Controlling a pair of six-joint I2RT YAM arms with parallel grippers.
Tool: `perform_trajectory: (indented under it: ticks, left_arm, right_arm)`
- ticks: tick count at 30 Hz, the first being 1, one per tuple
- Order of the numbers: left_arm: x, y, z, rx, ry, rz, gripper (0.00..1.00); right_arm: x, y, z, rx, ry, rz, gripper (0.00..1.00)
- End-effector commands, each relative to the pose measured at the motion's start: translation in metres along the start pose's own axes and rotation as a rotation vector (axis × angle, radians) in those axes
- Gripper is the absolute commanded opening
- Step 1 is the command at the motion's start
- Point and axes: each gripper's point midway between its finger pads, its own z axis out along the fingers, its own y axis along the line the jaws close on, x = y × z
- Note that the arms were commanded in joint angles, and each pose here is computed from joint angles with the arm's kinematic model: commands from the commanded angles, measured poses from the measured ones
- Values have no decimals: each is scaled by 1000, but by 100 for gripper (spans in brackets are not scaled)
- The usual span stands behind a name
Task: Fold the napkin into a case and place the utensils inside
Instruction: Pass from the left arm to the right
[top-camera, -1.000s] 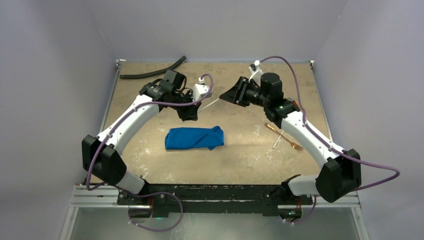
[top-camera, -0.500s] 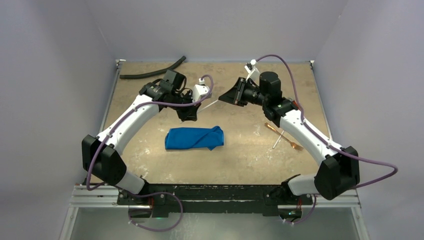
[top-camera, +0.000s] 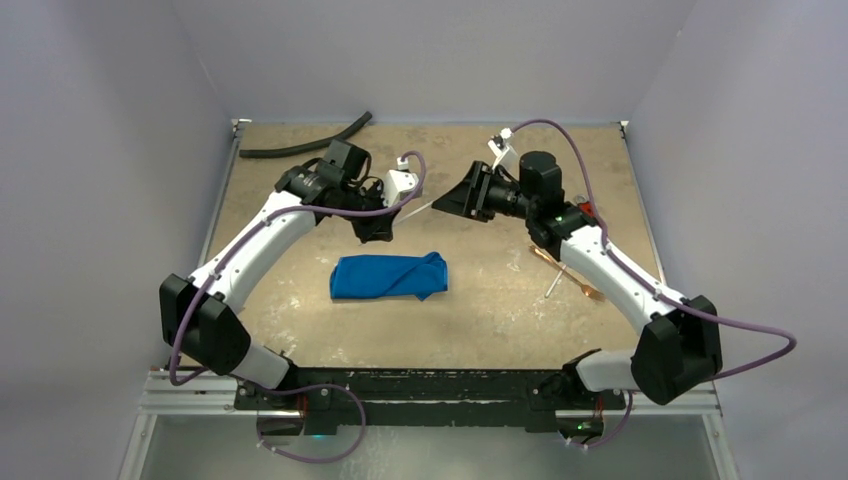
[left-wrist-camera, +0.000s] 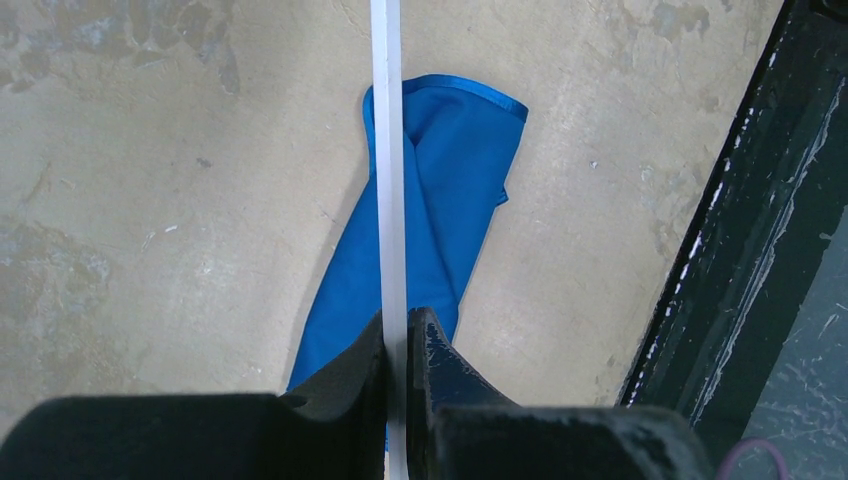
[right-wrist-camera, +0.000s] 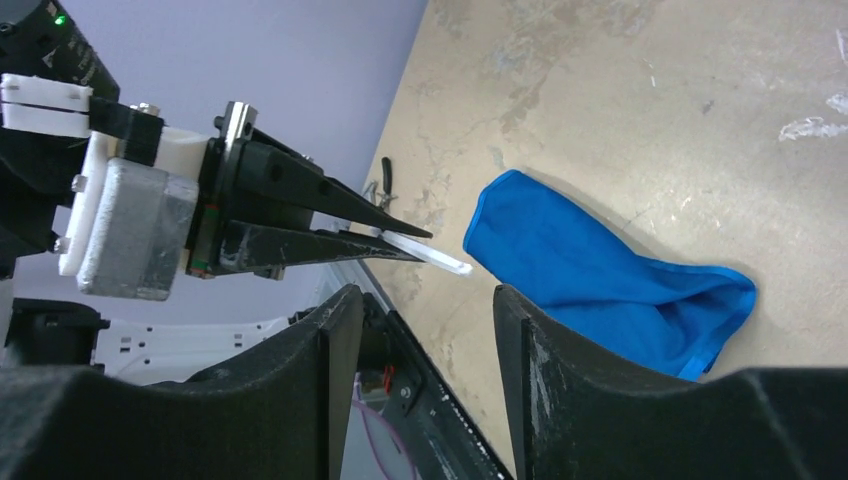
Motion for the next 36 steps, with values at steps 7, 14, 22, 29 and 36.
perform_trajectory:
  ticks: [7,14,22,29,36]
  left_arm:
    - [-10,-9,-13,5,-52,44,0]
    - [-10,-12,-13,22,-53,48,0]
    - [-3,-11,-10,23,-27,54,0]
    - [-2,-4,-5,-3,-14,18,6]
    - [4,2,-3,-33,10,-1,40]
  right_arm:
    - [-21,11,0,-27,-82,15,53]
    - [-39,16,16,-72,-106,2,44]
    - [-35,17,18,-100,-91,14,7]
    - [-22,6,13,-62,-76,67,0]
    - [0,-30,-1,92,-75,144,0]
